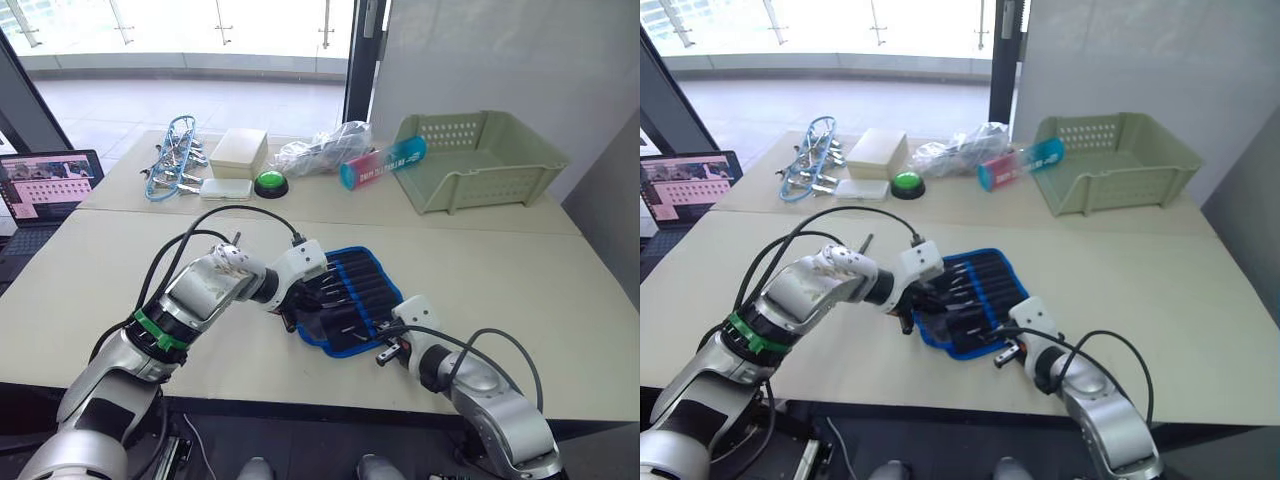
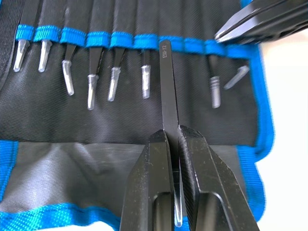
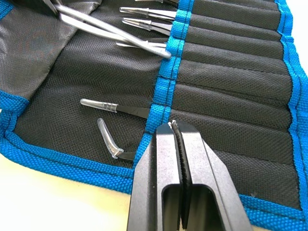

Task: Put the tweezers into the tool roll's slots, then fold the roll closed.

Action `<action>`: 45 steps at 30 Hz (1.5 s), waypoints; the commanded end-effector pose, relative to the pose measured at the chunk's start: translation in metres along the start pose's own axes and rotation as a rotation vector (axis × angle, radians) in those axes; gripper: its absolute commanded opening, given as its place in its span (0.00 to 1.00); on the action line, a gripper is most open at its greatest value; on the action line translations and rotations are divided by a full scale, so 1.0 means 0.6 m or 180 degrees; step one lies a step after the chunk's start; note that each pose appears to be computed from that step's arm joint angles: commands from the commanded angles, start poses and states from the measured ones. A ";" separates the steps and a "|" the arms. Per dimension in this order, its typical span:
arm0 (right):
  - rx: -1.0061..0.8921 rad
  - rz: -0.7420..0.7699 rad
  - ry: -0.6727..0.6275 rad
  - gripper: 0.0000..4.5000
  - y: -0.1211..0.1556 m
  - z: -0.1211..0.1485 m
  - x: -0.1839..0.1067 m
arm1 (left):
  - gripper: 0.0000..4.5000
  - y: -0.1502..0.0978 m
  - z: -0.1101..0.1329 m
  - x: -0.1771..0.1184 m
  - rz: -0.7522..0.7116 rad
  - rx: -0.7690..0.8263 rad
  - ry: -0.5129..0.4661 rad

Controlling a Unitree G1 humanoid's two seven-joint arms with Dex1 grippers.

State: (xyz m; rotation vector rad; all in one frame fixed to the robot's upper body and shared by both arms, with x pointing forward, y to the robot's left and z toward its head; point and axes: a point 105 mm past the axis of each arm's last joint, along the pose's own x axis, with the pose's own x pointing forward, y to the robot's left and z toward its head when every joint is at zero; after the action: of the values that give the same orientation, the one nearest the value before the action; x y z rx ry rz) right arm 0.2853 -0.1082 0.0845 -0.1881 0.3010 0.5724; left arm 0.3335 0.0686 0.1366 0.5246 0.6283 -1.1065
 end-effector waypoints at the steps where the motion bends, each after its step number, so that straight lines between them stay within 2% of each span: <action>1: 0.0130 0.0066 0.0270 0.00 0.009 -0.033 0.005 | 0.01 0.005 0.005 -0.001 0.0008 0.0098 0.0039; 17: 0.0150 0.0071 0.0264 0.00 0.012 -0.033 0.008 | 0.01 -0.006 0.006 0.004 -0.0105 0.0202 0.0113; 26: 0.0167 0.0092 0.0262 0.00 0.015 -0.033 0.010 | 0.01 0.004 0.015 0.058 -0.0056 0.0150 0.0068; 28: 0.0173 0.0094 0.0263 0.00 0.016 -0.033 0.010 | 0.01 0.000 0.022 0.070 -0.0094 0.0110 0.0009; 31: 0.0180 0.0099 0.0272 0.00 0.017 -0.035 0.008 | 0.01 -0.002 0.046 0.094 -0.0091 0.0163 -0.0307; 36: 0.0190 0.0107 0.0272 0.00 0.019 -0.036 0.006 | 0.01 0.003 0.054 0.123 0.0002 0.0261 -0.0544; 39: 0.0196 0.0109 0.0270 0.00 0.022 -0.036 0.005 | 0.01 0.005 0.068 0.128 0.0029 0.0254 -0.0798; 43: 0.0206 0.0127 0.0254 0.00 0.026 -0.036 0.003 | 0.01 0.009 0.067 0.120 0.0007 0.0210 -0.0850; 45: 0.0204 0.0140 0.0256 0.00 0.029 -0.038 0.004 | 0.18 0.010 0.071 0.108 -0.0010 0.0227 -0.0892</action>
State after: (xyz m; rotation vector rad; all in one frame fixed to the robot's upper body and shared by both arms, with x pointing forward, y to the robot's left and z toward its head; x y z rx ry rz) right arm 0.2852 -0.1123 0.0806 -0.1697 0.3192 0.5290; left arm 0.3645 0.0024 0.1031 0.4143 0.4202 -1.1918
